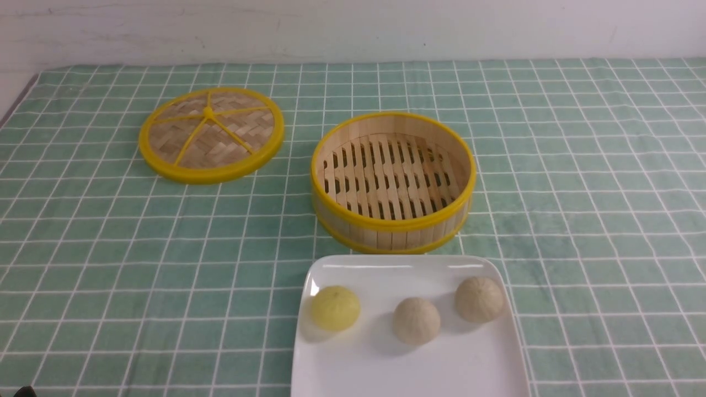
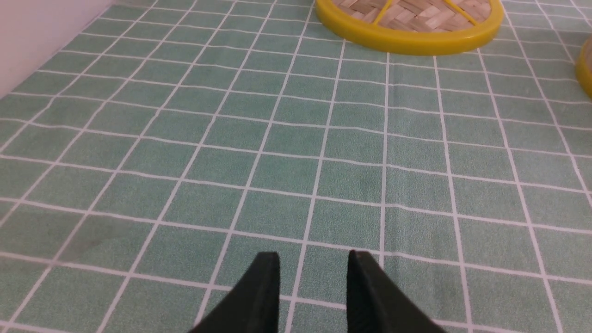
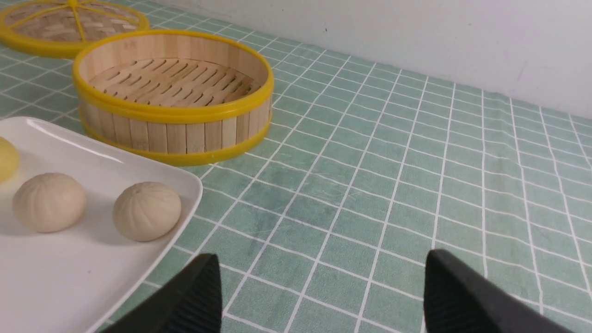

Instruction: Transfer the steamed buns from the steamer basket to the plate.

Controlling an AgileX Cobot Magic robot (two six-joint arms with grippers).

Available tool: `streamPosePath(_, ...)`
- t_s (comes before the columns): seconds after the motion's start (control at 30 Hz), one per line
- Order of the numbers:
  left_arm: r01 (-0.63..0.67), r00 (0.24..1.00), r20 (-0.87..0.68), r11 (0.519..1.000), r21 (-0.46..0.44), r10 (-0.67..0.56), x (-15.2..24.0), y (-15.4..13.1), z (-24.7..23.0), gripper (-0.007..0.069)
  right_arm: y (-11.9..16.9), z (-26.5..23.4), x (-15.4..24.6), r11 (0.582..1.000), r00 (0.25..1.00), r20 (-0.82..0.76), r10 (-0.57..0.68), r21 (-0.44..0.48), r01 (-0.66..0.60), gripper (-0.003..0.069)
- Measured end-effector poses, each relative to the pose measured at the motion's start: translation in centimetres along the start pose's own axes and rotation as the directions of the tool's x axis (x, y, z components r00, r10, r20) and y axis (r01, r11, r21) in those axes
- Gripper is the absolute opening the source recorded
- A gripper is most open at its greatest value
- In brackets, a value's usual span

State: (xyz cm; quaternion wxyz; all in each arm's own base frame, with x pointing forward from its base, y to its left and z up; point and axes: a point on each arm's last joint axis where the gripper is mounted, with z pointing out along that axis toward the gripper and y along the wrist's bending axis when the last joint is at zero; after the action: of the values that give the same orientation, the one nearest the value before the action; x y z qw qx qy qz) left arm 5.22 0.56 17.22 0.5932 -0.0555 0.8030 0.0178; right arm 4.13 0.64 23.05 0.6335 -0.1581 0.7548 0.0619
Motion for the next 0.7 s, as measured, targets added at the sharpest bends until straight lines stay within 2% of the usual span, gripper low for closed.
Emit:
streamPosePath(0.2, -0.001, 1.0, 0.0, 1.0, 0.0, 0.001, 0.0, 0.0, 0.0, 0.024, 0.0, 0.0, 0.0, 1.0, 1.0, 0.002, 0.02, 0.002, -0.02, 0.0568)
streamPosePath(0.3, -0.002, 1.0, 0.0, 1.0, -0.001, 0.002, 0.0, 0.0, 0.0, 0.024, 0.1, 0.0, -0.3, 0.994, 0.994, 0.032, 0.108, -0.011, -0.108, 0.0568)
streamPosePath(0.53, -0.004, 1.0, 0.0, 1.0, -0.002, 0.004, 0.0, 0.0, 0.0, 0.024, 0.6, 1.0, 0.9, 0.989, 0.986, 0.089, 0.144, -0.043, -0.141, 0.0568)
streamPosePath(0.7, -0.004, 1.0, 0.0, 1.0, -0.002, 0.004, 0.0, 0.0, 0.0, 0.024, 0.5, 1.3, 1.9, 0.983, 0.981, 0.068, 0.179, 0.014, -0.181, 0.0568)
